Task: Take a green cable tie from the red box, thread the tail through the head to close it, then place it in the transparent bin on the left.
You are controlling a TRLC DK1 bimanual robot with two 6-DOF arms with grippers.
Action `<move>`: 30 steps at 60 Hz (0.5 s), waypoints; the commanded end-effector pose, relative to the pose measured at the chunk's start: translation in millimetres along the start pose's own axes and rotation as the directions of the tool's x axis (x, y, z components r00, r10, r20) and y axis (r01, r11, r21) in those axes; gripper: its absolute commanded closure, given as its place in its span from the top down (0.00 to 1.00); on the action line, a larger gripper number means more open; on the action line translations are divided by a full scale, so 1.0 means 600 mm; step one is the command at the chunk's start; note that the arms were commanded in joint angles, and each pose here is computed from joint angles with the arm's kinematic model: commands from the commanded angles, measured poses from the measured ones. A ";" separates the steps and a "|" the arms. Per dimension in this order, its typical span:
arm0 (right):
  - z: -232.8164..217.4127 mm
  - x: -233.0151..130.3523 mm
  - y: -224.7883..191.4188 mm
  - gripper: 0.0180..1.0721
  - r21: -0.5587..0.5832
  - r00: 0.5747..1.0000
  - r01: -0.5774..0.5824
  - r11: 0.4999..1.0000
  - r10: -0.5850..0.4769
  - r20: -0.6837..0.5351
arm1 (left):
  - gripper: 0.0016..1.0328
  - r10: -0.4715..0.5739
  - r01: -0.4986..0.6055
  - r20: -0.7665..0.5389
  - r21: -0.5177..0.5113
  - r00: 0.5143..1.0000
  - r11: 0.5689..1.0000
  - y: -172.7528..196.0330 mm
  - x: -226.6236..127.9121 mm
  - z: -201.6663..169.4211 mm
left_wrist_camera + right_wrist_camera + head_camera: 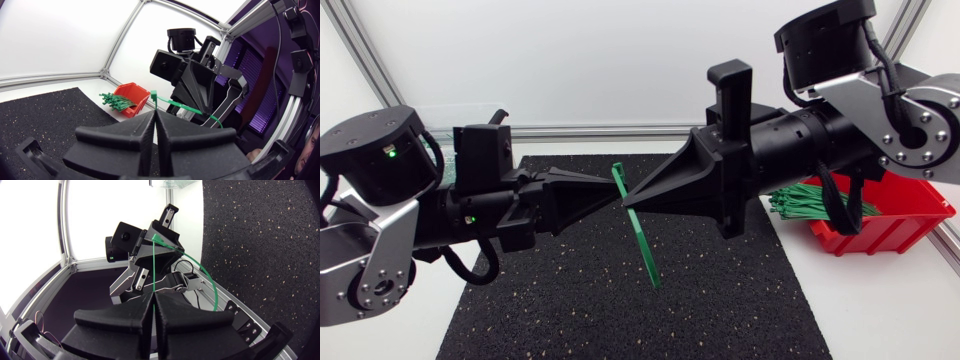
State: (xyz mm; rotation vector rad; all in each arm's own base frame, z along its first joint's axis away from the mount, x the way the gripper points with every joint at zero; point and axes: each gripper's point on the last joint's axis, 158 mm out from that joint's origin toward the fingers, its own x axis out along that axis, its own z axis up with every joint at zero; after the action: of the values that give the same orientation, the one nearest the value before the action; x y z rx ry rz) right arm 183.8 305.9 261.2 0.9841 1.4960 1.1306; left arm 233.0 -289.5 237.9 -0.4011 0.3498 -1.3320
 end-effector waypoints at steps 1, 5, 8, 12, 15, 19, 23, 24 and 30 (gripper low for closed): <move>-0.001 0.000 -0.011 0.05 0.037 1.000 0.002 0.999 -0.002 -0.001 | 0.04 -0.012 0.012 0.001 -0.010 1.000 1.000 -0.008 -0.001 -0.005; 0.000 0.000 -0.010 0.05 0.036 1.000 0.002 0.999 -0.002 0.000 | 0.04 -0.009 0.009 0.004 -0.009 1.000 1.000 -0.006 -0.002 -0.003; -0.001 -0.002 -0.007 0.05 0.030 1.000 0.000 1.000 0.000 0.002 | 0.04 -0.007 0.007 0.004 -0.009 1.000 1.000 -0.005 -0.003 -0.002; -0.001 -0.003 -0.006 0.05 0.028 1.000 -0.002 1.000 0.001 0.004 | 0.04 -0.004 0.004 0.005 -0.009 1.000 1.000 -0.003 -0.003 -0.002; 0.000 -0.004 -0.006 0.05 0.028 1.000 -0.002 1.000 0.002 0.006 | 0.04 -0.003 0.003 0.002 -0.012 1.000 1.000 -0.002 -0.003 -0.005; 0.001 -0.005 -0.007 0.05 0.030 1.000 -0.002 1.000 0.001 0.009 | 0.04 -0.003 0.003 0.003 -0.011 1.000 1.000 -0.003 -0.004 -0.004; 0.002 -0.005 -0.007 0.05 0.031 1.000 -0.002 1.000 0.001 0.010 | 0.04 -0.005 0.006 0.004 -0.009 1.000 1.000 -0.004 -0.005 -0.004; 0.003 -0.006 -0.007 0.05 0.031 1.000 -0.002 1.000 0.002 0.012 | 0.04 -0.005 0.006 0.004 -0.010 1.000 1.000 -0.004 -0.005 -0.004; 0.003 -0.007 -0.008 0.05 0.032 1.000 -0.002 0.999 0.002 0.015 | 0.04 -0.003 0.003 0.007 -0.007 1.000 1.000 -0.004 -0.006 -0.003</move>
State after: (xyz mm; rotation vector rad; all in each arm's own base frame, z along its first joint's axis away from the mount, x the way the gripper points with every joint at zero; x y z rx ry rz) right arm 187.6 303.6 261.3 0.9922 1.4881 1.1220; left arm 233.0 -289.4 238.2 -0.4009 0.3485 -1.3319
